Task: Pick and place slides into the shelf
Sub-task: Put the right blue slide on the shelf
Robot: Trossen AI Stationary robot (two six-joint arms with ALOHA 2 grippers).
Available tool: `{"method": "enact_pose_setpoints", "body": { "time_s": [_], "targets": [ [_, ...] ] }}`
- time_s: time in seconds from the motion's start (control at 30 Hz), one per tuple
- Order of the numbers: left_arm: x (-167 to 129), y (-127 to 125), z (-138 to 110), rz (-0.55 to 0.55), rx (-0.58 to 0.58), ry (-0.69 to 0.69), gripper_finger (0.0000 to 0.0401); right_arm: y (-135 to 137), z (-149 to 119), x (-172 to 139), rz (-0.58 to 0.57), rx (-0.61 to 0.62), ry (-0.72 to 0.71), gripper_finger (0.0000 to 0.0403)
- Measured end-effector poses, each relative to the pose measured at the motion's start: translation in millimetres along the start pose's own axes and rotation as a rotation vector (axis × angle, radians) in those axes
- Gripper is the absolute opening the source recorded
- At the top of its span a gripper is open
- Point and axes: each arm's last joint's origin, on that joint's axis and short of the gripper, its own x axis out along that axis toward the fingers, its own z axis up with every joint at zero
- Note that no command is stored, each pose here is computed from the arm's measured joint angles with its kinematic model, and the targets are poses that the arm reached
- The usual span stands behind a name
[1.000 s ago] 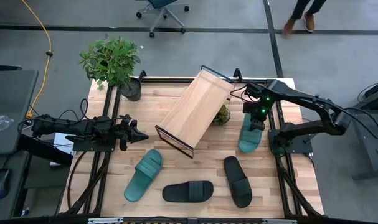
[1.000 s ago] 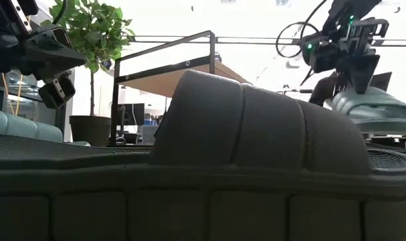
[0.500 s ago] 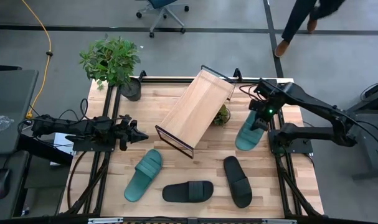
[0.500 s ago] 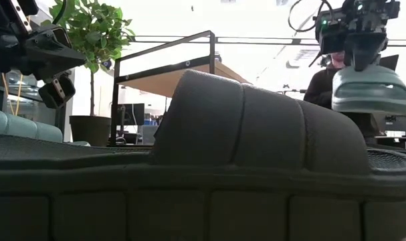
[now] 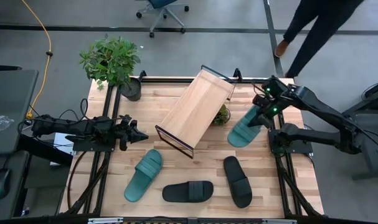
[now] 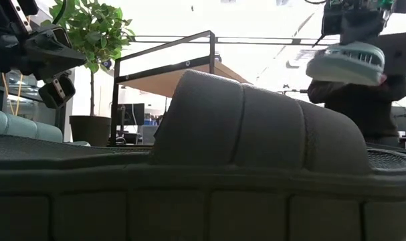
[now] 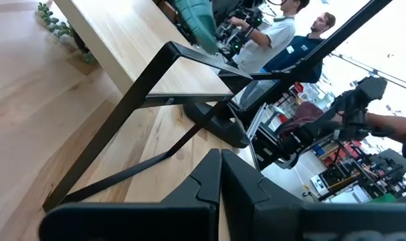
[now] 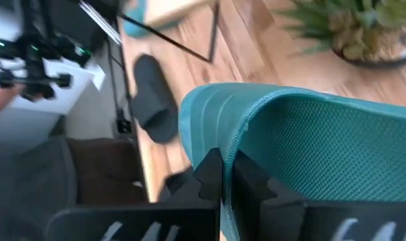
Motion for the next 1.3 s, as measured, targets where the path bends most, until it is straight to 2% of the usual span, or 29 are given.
{"method": "enact_pose_setpoints", "body": {
  "time_s": [0.43, 0.8, 1.3],
  "targets": [
    [0.0, 0.0, 0.0, 0.000, -0.004, 0.000, 0.0001, 24.1, 12.4, -18.8, 0.178, -0.024, -0.252, 0.0000],
    [0.0, 0.0, -0.1, 0.000, -0.018, 0.000, 0.0001, 42.3, 23.8, -36.3, 0.273, 0.078, -0.450, 0.0000],
    [0.0, 0.9, 0.4, 0.024, -0.019, -0.019, 0.0001, 59.3, 25.2, -31.5, 0.265, 0.248, -0.576, 0.0000]
  ]
}}
